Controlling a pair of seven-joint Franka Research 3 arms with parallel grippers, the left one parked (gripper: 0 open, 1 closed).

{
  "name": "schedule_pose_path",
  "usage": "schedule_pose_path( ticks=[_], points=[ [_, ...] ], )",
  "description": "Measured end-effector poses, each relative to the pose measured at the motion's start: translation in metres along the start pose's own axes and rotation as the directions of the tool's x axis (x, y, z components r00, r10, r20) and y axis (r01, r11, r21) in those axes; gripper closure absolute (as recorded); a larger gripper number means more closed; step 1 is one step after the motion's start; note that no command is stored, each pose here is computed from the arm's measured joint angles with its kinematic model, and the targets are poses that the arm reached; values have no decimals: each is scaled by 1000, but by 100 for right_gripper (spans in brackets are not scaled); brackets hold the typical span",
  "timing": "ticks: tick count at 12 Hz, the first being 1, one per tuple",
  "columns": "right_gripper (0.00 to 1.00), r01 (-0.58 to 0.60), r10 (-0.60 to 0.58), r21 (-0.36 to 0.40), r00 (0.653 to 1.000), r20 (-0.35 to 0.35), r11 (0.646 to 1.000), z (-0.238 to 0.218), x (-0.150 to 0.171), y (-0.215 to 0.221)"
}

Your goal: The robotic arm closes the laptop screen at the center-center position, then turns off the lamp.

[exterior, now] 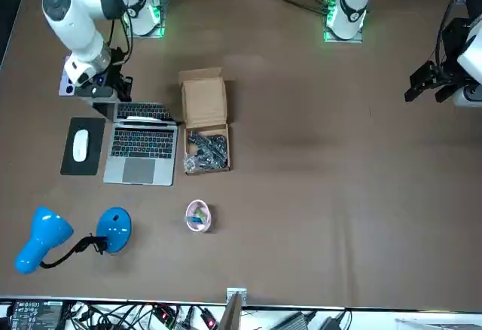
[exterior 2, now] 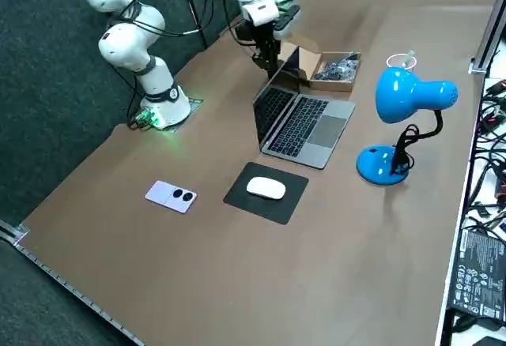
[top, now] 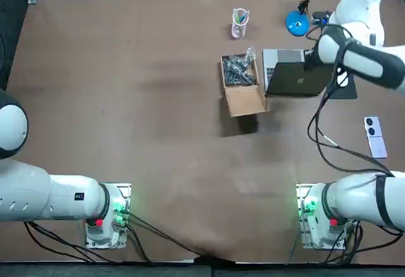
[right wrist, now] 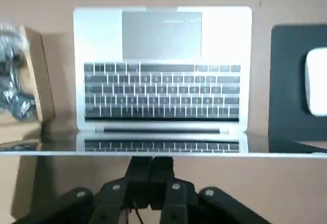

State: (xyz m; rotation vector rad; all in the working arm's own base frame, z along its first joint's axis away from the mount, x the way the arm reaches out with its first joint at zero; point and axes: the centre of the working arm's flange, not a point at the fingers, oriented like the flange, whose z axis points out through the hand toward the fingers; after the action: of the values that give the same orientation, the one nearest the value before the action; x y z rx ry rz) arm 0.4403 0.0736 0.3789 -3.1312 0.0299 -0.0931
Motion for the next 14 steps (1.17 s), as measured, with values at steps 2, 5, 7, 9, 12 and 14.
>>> schedule_pose_path(
  ticks=[2, 5, 7, 9, 12, 14],
  points=[
    [98, -13, 14, 10, 1000, -15, 1000, -1, 28, 2],
    [98, -40, 41, 25, 998, -49, 999, 15, 70, 9],
    [98, -55, 57, 35, 997, -48, 998, 52, 101, 12],
    [98, -58, 59, 39, 998, -31, 998, 75, 119, 11],
    [98, -62, 63, 45, 998, -28, 997, 107, 133, 9],
    [98, -64, 66, 48, 997, -32, 997, 131, 135, 10]
  ],
)
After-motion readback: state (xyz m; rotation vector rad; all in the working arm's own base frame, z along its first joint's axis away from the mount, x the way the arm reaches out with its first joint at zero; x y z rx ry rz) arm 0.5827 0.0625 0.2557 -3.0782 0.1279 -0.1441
